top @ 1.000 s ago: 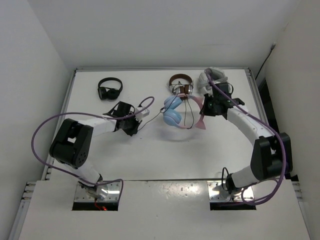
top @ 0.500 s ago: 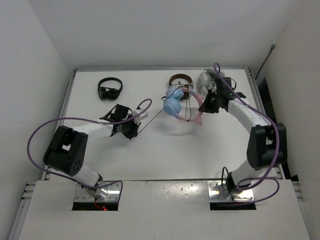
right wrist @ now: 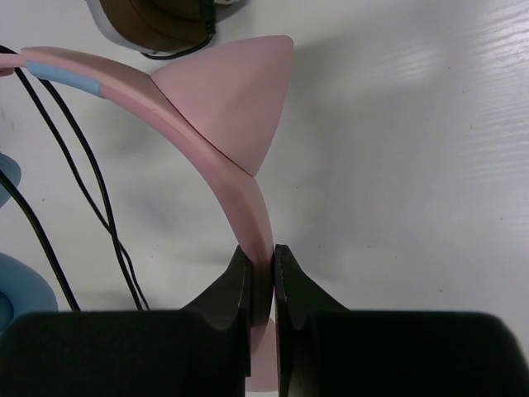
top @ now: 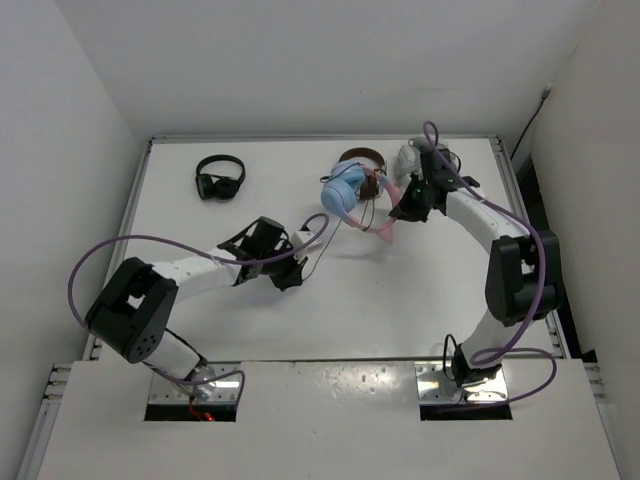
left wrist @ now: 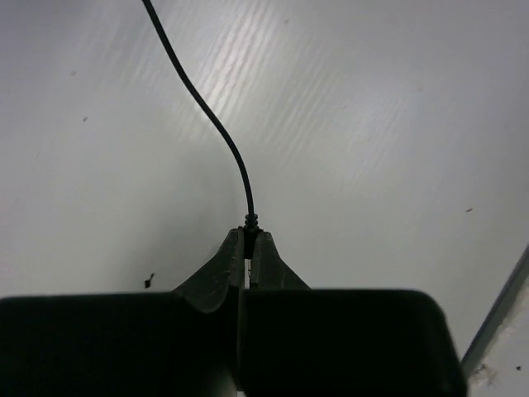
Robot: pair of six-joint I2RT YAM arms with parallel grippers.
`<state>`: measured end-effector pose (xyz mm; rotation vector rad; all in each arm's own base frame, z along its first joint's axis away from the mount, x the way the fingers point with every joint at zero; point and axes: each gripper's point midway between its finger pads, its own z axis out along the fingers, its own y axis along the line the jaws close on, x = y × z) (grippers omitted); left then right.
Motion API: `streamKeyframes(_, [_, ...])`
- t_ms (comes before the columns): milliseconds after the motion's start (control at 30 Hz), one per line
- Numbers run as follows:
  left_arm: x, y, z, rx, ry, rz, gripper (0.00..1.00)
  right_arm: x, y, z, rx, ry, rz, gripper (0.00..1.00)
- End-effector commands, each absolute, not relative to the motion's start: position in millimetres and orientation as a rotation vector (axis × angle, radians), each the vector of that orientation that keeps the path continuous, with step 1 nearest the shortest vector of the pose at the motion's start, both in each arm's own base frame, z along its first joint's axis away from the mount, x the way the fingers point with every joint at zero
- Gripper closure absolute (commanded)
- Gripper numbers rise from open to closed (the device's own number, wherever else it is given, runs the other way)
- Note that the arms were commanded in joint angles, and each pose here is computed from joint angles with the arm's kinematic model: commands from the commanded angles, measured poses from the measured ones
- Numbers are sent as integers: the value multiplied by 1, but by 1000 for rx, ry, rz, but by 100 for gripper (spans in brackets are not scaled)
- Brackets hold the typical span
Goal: Wrap the headphones
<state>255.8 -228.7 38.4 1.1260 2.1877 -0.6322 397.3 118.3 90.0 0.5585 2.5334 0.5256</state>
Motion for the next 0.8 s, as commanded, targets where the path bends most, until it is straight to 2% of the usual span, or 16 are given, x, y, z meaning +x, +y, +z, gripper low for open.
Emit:
streamKeyframes(0, [253, -260, 72, 1136, 2090, -732, 100, 431, 131, 131, 566, 2382, 521, 100])
streamKeyframes(333, [241, -314, 141, 1134, 1977, -854, 100, 430, 144, 118, 462, 2370, 332, 100])
streamKeyframes(633, [285, -329, 194, 1054, 1905, -716, 100, 417, 159, 114, 358, 2370, 278, 100])
streamKeyframes(767, [290, -320, 183, 1071, 1935, -663, 100, 420, 149, 112, 399, 2377, 319, 100])
